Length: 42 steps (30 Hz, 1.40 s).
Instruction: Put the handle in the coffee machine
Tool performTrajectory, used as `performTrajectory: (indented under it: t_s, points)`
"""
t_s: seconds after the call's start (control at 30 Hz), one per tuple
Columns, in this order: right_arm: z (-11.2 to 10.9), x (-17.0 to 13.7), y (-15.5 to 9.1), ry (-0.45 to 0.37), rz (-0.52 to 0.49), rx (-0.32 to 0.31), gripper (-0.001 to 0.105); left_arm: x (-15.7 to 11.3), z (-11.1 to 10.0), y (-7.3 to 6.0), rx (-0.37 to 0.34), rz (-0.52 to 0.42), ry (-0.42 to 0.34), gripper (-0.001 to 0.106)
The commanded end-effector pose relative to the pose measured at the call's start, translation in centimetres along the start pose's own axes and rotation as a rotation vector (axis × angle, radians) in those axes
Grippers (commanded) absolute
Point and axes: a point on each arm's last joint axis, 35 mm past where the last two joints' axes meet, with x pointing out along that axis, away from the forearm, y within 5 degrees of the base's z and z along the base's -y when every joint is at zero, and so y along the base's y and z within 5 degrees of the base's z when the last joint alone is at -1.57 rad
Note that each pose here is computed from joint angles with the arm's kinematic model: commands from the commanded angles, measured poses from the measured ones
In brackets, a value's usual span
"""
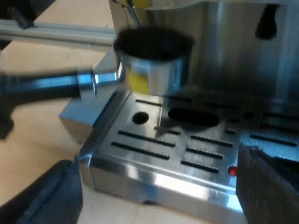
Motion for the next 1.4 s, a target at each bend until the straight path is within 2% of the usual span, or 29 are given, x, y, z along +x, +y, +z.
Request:
performTrajectory:
  t_s: [0.03,0.17,0.3,0.5,0.67,0.9,1.17,1.4]
  points:
    - [0.5,0.3,0.9,-0.117,-0.056,0.032,0.070,-0.3,1.0,0.2,0.063,-0.062,-0.044,0.000]
    - [-0.2,1.6,2.0,-0.159,-0.123,0.036,0.070,0.2,1.0,0.6,0.064,-0.084,-0.036,0.000]
    - [-1.0,3.0,2.9,-0.204,-0.203,-0.003,0.070,0.5,1.0,0.7,0.071,-0.116,-0.060,0.000]
    - [-1.8,4.1,3.7,-0.265,-0.271,0.057,0.070,0.7,1.4,1.1,0.098,-0.104,-0.094,0.000]
    - [-2.2,4.8,4.1,-0.300,-0.281,0.062,0.070,1.5,1.1,1.7,0.079,-0.120,-0.078,0.000]
    - [-2.2,5.4,3.7,-0.323,-0.311,0.093,0.070,1.6,1.4,2.1,0.080,-0.111,-0.111,0.000]
    - [-2.2,5.5,3.6,-0.322,-0.312,0.093,0.070,1.5,1.5,2.4,0.088,-0.096,-0.128,0.000]
    - [-2.2,5.5,3.6,-0.322,-0.312,0.093,0.070,0.5,2.7,2.7,0.100,-0.106,-0.175,0.000]
